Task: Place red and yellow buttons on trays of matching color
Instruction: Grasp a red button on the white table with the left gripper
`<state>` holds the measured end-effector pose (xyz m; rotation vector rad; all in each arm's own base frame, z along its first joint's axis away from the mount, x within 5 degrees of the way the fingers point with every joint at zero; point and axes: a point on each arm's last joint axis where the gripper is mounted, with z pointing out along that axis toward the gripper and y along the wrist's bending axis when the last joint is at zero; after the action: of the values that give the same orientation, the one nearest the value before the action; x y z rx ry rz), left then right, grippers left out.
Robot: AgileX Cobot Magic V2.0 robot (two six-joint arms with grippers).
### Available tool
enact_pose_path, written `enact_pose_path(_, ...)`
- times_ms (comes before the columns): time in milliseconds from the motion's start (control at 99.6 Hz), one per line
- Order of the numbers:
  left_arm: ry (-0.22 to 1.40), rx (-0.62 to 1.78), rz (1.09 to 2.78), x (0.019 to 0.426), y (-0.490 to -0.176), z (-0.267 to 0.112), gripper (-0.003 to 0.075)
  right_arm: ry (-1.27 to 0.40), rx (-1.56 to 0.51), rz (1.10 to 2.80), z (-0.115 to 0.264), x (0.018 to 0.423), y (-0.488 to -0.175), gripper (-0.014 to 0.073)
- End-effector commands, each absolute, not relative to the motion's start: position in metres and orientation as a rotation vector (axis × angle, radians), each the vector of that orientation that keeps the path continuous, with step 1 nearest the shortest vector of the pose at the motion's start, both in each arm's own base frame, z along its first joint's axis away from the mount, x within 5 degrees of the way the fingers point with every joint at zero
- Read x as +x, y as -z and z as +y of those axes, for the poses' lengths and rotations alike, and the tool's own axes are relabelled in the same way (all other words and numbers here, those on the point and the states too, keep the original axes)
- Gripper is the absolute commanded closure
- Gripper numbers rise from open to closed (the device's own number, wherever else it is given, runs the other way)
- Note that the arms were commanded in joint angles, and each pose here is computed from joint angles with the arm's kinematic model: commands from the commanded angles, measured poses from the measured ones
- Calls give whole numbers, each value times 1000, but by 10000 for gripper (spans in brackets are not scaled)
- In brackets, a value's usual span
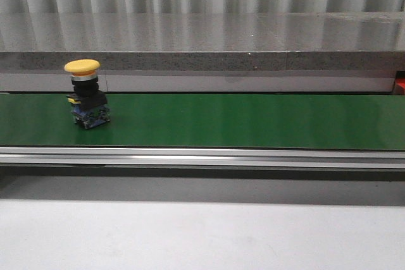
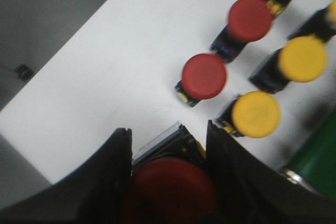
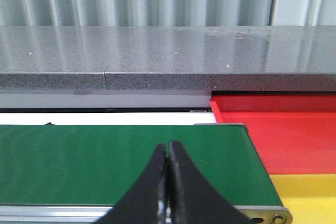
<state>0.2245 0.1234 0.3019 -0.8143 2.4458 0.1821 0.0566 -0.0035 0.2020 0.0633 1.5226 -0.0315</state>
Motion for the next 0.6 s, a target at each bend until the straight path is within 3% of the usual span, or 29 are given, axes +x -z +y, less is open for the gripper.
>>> enact_pose_path(0,-116,-677,2351,229,-340,110,739,38,48,1410,-3,54,-216,720)
enact_pose_path(261,-13,-364,2375,276,-364,60,739,38,48,1410,-3,54,-216,720)
enact_pose_path(592,59,-203,2569,339,-318,24,739,38,48,1410,-3,54,-216,720)
